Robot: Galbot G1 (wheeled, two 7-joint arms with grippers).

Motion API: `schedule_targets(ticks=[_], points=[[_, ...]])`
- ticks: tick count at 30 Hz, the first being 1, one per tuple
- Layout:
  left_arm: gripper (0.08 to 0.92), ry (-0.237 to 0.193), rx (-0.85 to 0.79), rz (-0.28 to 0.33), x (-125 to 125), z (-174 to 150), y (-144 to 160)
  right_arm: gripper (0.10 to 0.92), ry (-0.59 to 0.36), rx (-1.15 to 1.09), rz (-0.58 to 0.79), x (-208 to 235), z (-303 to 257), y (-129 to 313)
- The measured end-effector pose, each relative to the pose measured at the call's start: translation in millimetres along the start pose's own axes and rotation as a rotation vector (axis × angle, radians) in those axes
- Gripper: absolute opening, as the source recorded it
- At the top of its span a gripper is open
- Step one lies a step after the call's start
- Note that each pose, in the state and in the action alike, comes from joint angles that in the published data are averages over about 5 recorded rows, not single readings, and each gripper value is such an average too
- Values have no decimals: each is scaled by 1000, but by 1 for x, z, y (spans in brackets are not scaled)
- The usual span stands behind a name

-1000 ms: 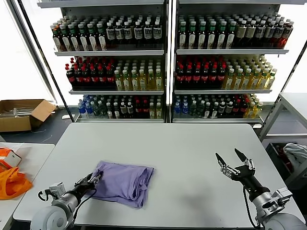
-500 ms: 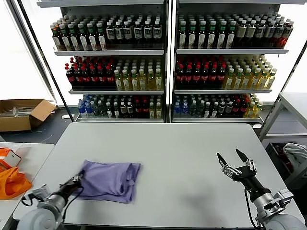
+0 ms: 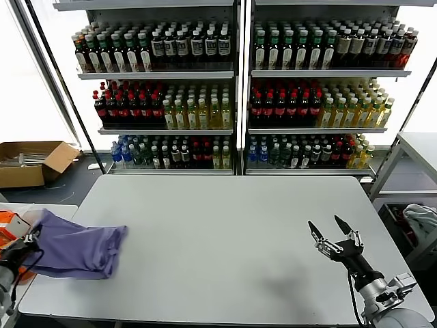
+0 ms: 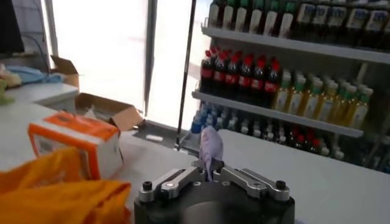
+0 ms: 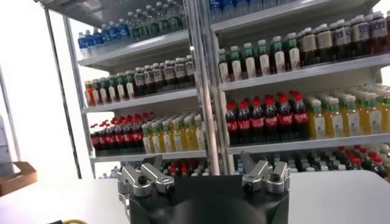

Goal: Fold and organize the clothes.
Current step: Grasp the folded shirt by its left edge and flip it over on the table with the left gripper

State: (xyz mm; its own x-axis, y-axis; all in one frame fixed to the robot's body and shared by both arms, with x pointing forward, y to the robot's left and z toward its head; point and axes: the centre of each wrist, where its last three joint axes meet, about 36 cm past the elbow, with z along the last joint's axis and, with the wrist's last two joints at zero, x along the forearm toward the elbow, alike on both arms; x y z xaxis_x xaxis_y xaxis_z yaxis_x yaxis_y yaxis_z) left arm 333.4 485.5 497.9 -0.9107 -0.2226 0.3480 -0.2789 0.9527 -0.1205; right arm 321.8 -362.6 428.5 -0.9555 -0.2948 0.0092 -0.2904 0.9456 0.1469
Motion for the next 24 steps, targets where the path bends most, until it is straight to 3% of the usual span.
schedule_targets(ticks=[6,11,16,24], points=[[110,-54,-32,24,19,-17,-25,823,-1,-4,0,2,2,1],[110,-58,-30,99,36,-9,-74,823,-2,-5,2,5,2,3],[110,8,35,213,44,16,-134,823,-1,0,1,8,2,6],[110,172,183,385,42,64,-222,823,10,6,10,15,1,11]])
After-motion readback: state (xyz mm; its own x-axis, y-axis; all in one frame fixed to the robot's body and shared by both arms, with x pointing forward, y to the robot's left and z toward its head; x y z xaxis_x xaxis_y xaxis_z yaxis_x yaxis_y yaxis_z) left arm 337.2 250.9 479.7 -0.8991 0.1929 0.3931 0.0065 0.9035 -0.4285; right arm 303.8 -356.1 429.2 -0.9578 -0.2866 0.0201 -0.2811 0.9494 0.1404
